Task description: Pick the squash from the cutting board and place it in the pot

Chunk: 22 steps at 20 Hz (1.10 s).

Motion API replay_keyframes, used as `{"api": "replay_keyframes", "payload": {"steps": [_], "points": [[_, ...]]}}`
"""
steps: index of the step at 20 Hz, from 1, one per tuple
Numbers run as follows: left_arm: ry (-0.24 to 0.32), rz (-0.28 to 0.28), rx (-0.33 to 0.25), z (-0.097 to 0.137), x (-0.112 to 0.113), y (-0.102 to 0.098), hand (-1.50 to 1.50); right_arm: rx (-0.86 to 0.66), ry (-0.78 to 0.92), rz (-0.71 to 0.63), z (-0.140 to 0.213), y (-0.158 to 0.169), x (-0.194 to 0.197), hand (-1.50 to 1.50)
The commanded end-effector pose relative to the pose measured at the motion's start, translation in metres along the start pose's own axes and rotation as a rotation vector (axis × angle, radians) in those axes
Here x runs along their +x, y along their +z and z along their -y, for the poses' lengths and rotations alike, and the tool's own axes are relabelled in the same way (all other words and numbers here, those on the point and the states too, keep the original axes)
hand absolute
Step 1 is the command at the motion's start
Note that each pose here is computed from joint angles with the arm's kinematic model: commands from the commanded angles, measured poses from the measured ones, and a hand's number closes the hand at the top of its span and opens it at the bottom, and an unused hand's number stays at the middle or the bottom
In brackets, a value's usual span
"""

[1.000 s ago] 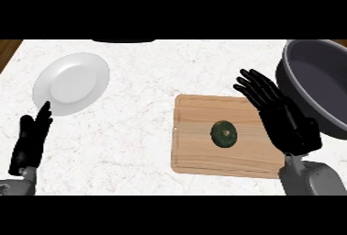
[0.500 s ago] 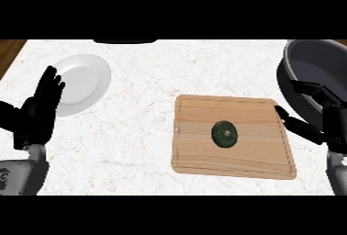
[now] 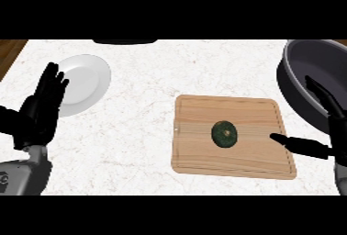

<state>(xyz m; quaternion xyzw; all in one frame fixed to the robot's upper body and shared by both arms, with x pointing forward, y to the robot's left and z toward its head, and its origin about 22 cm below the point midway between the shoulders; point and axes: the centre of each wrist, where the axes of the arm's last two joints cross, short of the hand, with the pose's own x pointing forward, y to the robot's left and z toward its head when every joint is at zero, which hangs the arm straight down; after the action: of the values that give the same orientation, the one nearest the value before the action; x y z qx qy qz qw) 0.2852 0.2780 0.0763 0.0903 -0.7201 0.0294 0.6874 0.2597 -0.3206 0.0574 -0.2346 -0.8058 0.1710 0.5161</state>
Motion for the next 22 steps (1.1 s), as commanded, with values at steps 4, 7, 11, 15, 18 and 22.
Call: {"api": "replay_keyframes", "payload": {"steps": [4, 7, 11, 15, 18, 22], "points": [[-0.004, 0.001, 0.007, -0.004, 0.011, -0.003, 0.00, 0.366, 0.195, -0.165, 0.009, -0.018, 0.045, -1.50], [0.003, 0.001, -0.001, 0.000, 0.010, -0.005, 0.00, 0.485, 0.290, -0.225, -0.010, -0.024, 0.058, -1.50], [0.016, -0.007, -0.004, 0.007, 0.011, -0.001, 0.00, 0.621, 0.390, -0.295, -0.030, -0.033, 0.083, -1.50], [0.009, -0.001, 0.004, 0.002, 0.008, 0.004, 0.00, 0.677, 0.398, -0.351, -0.059, -0.048, 0.114, -1.50], [0.001, 0.007, 0.004, 0.007, 0.007, 0.012, 0.00, 0.694, 0.383, -0.390, -0.069, -0.042, 0.099, -1.50], [-0.002, 0.003, 0.006, -0.002, 0.004, 0.003, 0.00, 0.696, 0.370, -0.383, -0.095, -0.024, 0.097, -1.50]]}}
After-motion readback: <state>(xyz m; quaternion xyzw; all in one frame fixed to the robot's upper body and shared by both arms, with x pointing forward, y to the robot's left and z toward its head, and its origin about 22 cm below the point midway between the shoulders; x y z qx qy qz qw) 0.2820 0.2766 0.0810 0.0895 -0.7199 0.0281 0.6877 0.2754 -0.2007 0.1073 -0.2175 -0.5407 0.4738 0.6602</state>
